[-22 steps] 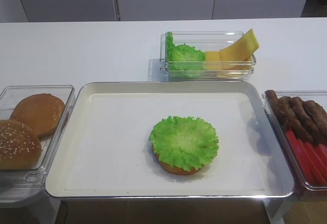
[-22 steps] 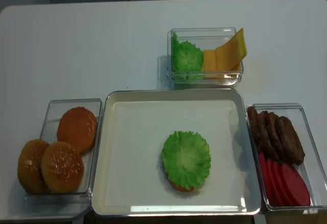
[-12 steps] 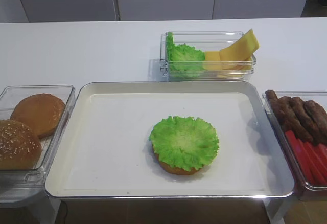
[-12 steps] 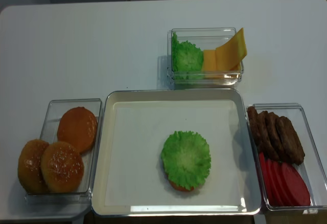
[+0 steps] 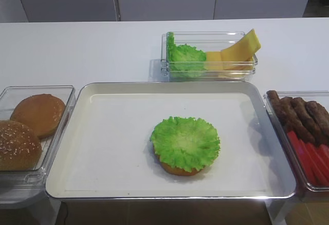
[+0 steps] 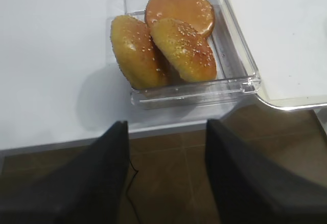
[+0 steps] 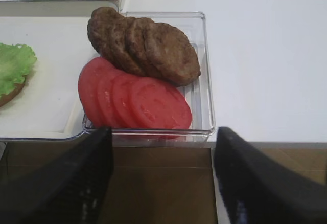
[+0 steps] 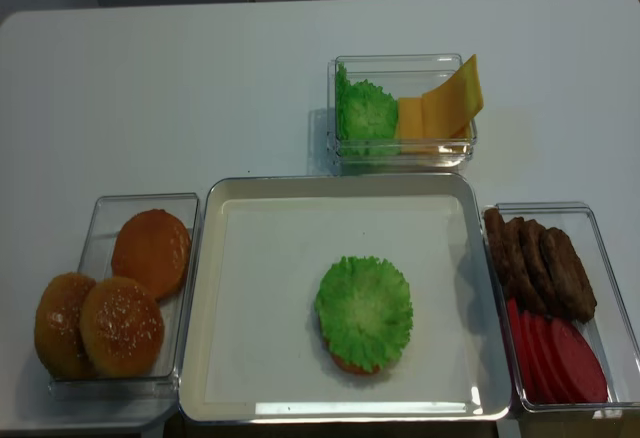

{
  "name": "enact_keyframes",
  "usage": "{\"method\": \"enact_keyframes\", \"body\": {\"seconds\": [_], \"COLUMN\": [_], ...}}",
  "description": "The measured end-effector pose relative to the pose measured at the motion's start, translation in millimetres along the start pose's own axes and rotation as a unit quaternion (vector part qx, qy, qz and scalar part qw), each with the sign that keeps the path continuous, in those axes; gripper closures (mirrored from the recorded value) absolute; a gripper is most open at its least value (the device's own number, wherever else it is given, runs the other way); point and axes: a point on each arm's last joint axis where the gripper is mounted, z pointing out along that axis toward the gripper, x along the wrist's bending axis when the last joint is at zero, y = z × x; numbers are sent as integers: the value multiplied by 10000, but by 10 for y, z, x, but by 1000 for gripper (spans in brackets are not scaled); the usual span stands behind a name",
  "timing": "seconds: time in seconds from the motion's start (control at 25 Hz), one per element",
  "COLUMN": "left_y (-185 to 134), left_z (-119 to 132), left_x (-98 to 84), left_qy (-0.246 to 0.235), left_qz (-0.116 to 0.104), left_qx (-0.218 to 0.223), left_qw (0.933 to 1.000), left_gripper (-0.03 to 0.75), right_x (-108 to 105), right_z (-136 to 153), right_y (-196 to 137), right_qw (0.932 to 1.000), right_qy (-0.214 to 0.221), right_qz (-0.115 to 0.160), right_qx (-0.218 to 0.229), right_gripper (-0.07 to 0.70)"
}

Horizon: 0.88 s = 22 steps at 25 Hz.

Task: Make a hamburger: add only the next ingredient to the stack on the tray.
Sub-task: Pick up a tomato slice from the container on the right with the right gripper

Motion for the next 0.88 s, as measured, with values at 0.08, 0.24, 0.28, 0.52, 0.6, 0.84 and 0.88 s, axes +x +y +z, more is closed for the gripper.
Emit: {"method": "enact_keyframes", "body": {"seconds": [0.08,0.24,0.28,0.52,0.6,0.84,0.88], "left_y": [0,0,0,0,0,0,0], "left_z": [0,0,0,0,0,0,0], "left_x": [0,0,0,0,0,0,0], "left_qy": [0,0,0,0,0,0,0], "left_qz": [0,0,0,0,0,0,0], "left_qx": [0,0,0,0,0,0,0], "left_qw": [10000,10000,10000,10000,10000,10000,10000], "left_gripper": [356,356,356,356,356,356,356], "right_x": [0,0,0,51,87,115,114], "right_z": [0,0,0,-21,-54,8,48], "right_y": [0,0,0,40,119,594,677], "right_qw": [10000,10000,10000,9994,9983,9971,9966], "right_qy": [0,0,0,273,452,540,539], "right_qz": [0,0,0,126,250,504,530], "right_qx": [0,0,0,-175,-274,175,311], "right_gripper": [148,148,148,148,148,178,186]}}
